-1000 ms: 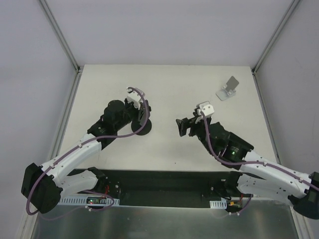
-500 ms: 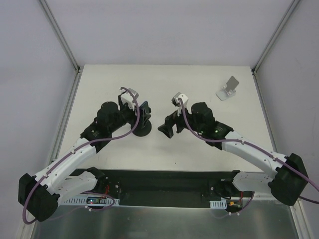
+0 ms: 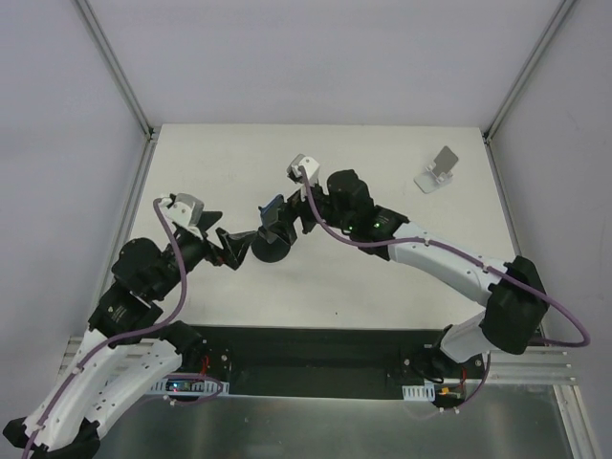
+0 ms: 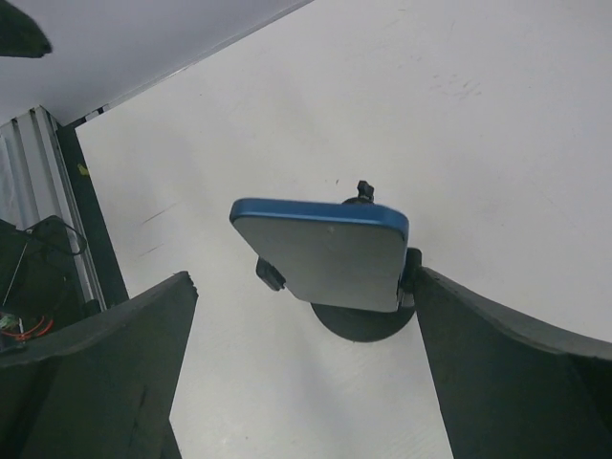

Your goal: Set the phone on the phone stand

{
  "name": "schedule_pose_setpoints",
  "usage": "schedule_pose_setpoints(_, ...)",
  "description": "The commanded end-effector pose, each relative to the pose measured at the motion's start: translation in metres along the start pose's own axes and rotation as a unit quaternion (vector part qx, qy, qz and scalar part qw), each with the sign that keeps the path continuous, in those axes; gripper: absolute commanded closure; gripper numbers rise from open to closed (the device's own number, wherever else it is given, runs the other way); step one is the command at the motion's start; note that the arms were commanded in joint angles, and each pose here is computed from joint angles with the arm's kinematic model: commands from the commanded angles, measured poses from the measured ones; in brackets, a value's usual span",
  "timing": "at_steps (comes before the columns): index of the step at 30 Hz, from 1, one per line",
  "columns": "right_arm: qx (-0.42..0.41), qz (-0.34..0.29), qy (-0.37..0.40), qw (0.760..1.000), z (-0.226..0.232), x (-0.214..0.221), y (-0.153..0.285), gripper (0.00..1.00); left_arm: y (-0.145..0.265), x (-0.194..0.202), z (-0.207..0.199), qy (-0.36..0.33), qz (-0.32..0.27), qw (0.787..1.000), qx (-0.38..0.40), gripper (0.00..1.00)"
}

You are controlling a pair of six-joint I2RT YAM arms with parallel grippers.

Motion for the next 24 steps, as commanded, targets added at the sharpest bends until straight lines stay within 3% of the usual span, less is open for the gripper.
schedule_pose_setpoints(1, -0.013, -0.031, 0.031, 0.999, 0.009, -0.028, -0.018, 0.04, 0.022, 0.002, 0.01, 0.013, 0.001, 0.999, -0.039, 0.03)
schedule_pose_setpoints(6, -0.006, -0.034, 0.039, 0.999, 0.009, -0.034, -0.031, 0.04, 0.035, 0.001, 0.017, 0.004, -0.016, 0.998, -0.061, 0.03)
schedule_pose_setpoints(18, 0.06, -0.031, 0.038, 0.997, -0.005, -0.023, -0.049, 0.01, 0.028, 0.011, 0.019, -0.013, 0.009, 0.998, -0.061, 0.03)
schedule_pose_setpoints(24, 0.086, -0.044, 0.036, 0.995, -0.007, -0.018, -0.048, 0.14, 0.027, 0.011, 0.021, -0.02, 0.011, 0.998, -0.064, 0.03)
Point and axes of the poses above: each gripper's point midway between its finger pads, its own y axis back along the fingers, its own z axis along the line the jaws close on, x = y × z, the point moved 2 cm from there along y, back along the fingers, and after that the axes turned 9 degrees about -y, right-handed, at the moved point
